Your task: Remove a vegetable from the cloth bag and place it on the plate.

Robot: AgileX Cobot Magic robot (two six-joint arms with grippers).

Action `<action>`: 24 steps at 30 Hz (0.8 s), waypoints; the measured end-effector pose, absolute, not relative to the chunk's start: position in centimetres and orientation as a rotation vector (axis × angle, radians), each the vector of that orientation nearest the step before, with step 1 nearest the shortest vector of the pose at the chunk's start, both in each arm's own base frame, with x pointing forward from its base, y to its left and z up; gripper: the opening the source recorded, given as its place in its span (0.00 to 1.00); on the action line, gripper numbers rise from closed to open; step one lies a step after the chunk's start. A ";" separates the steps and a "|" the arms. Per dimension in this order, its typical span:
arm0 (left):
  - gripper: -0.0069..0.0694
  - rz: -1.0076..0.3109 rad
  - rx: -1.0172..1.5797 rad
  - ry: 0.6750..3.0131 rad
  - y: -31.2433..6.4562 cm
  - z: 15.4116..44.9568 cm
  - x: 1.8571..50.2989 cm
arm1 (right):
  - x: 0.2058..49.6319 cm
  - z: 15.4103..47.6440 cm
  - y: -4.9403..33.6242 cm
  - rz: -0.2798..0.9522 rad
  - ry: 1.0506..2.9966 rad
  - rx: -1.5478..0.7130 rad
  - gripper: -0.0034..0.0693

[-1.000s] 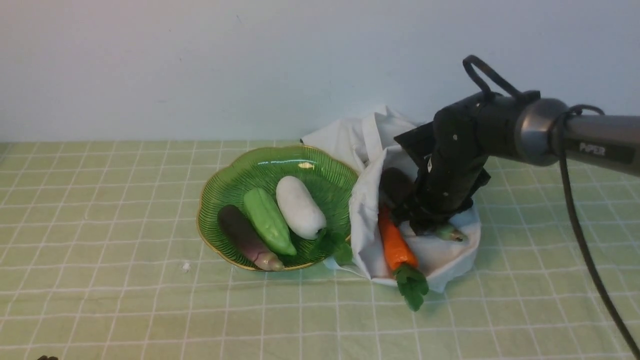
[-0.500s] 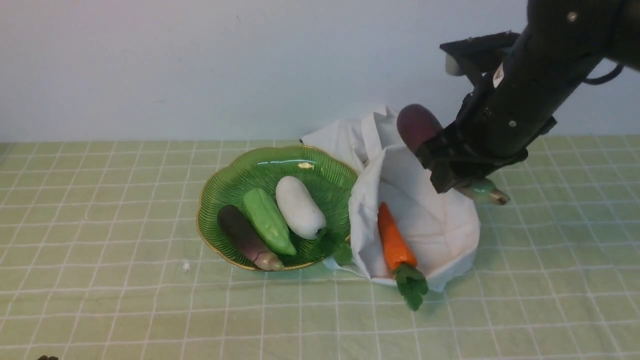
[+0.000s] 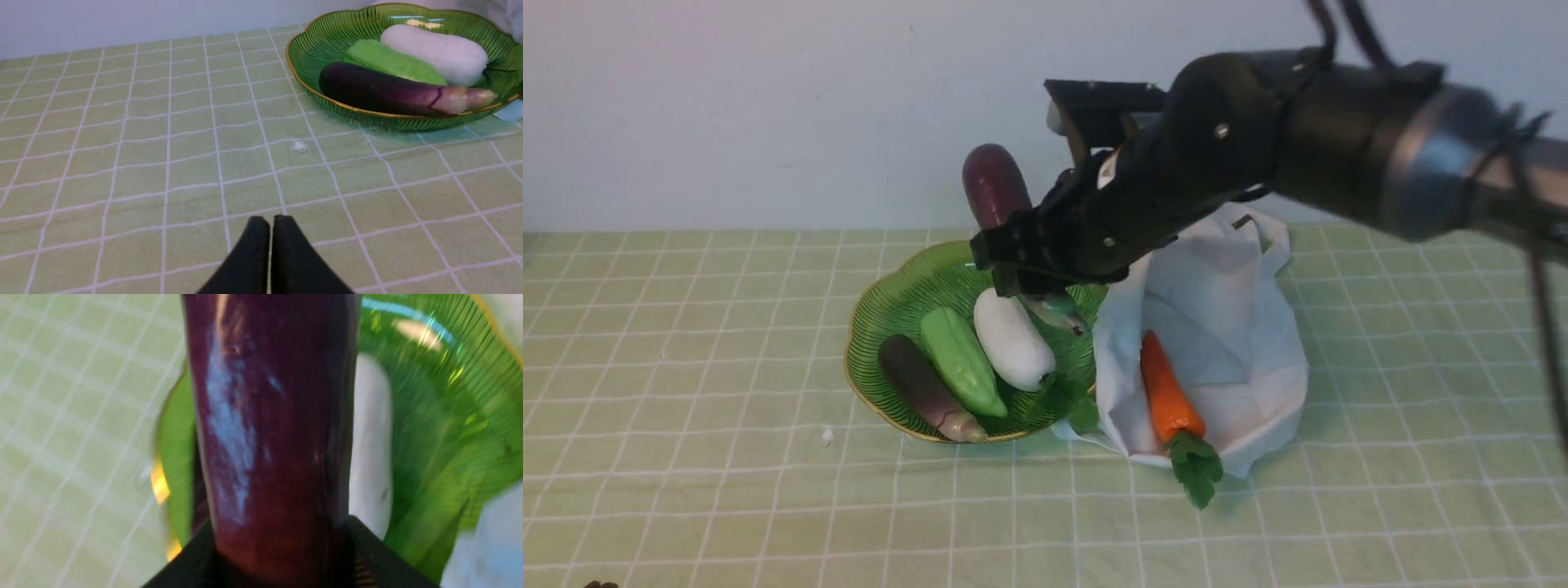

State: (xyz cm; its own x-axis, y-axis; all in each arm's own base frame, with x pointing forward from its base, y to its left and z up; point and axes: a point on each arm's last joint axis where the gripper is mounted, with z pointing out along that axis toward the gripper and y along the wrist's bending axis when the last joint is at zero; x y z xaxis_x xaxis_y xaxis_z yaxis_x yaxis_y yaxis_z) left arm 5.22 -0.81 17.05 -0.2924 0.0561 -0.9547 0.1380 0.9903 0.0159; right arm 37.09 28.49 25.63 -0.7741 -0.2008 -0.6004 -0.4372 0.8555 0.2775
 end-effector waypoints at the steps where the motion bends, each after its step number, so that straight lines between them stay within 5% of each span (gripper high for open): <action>1: 0.08 -0.081 0.141 1.868 -0.8 17.1 5.2 | 37.9 24.7 28.9 0.518 2.457 -0.463 0.47; 5: 0.08 -0.081 0.141 1.868 -0.8 17.1 5.2 | 39.5 22.6 29.5 0.435 2.465 -0.480 0.48; 15: 0.08 -0.081 0.141 1.868 -0.8 17.1 5.2 | 40.5 21.7 29.5 0.311 2.514 -0.531 0.91; 21: 0.08 -0.081 0.141 1.868 -0.8 17.1 5.2 | 39.7 27.3 28.8 0.238 2.548 -0.668 0.89; 22: 0.08 -0.081 0.141 1.868 -0.8 17.1 5.2 | 39.0 31.5 28.3 0.241 2.485 -0.712 0.82; 24: 0.08 -0.081 0.141 1.868 -0.8 17.1 5.2 | 38.5 34.5 28.0 0.255 2.408 -0.727 0.76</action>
